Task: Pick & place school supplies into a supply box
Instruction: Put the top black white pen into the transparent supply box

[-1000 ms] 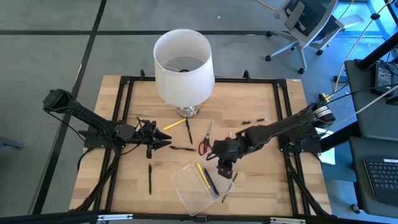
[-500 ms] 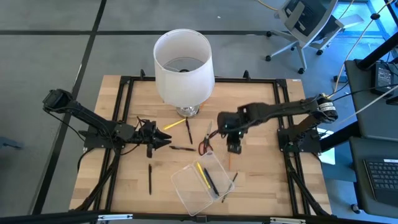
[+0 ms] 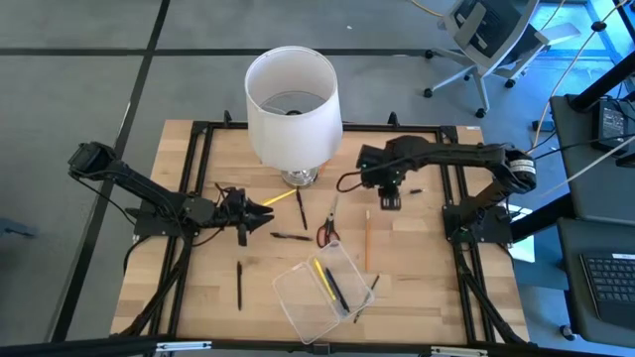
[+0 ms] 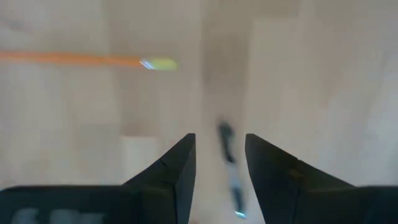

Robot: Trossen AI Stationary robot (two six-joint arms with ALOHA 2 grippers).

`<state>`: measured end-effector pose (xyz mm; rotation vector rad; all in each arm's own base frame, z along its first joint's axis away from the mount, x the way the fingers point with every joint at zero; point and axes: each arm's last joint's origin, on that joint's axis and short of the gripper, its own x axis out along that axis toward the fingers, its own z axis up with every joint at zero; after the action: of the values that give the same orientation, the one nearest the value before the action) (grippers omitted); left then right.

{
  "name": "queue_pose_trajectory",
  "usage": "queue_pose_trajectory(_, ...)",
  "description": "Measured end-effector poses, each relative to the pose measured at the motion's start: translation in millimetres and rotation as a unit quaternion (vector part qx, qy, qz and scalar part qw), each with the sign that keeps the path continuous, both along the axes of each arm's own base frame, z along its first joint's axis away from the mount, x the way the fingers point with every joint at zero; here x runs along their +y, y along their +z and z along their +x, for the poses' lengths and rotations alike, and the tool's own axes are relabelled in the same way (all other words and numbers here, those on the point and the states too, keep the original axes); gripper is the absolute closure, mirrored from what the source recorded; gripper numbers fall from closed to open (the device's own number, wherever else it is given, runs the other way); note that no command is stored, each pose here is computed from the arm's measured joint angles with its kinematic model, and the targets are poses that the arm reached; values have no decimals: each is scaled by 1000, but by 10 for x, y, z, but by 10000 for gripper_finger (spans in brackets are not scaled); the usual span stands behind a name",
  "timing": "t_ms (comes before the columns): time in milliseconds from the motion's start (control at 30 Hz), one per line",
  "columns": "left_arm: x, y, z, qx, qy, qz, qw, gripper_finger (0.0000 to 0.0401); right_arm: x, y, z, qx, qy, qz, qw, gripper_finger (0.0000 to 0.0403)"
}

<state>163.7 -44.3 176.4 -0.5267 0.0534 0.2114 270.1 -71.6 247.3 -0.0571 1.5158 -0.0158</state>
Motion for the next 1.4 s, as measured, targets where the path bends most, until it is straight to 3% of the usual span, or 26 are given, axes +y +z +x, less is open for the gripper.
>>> queue_pose_trajectory(300,16,2,-3,-1,29,3,1000,274,-123,-585,-317,75,73,16,994,260)
queue_pose_trajectory(500,34,1,-8,-2,58,7,998,273,-131,-864,-393,73,99,-35,992,260)
queue_pose_trajectory(767,50,2,-14,-3,89,11,996,274,-124,-1001,-392,32,130,-28,991,260)
queue_pose_trajectory(1100,50,3,-13,-3,89,11,996,274,-143,-1143,-491,11,117,2,993,262)
queue_pose_trajectory(1400,50,3,-14,-3,89,11,996,274,-164,-1200,-542,6,109,10,994,304)
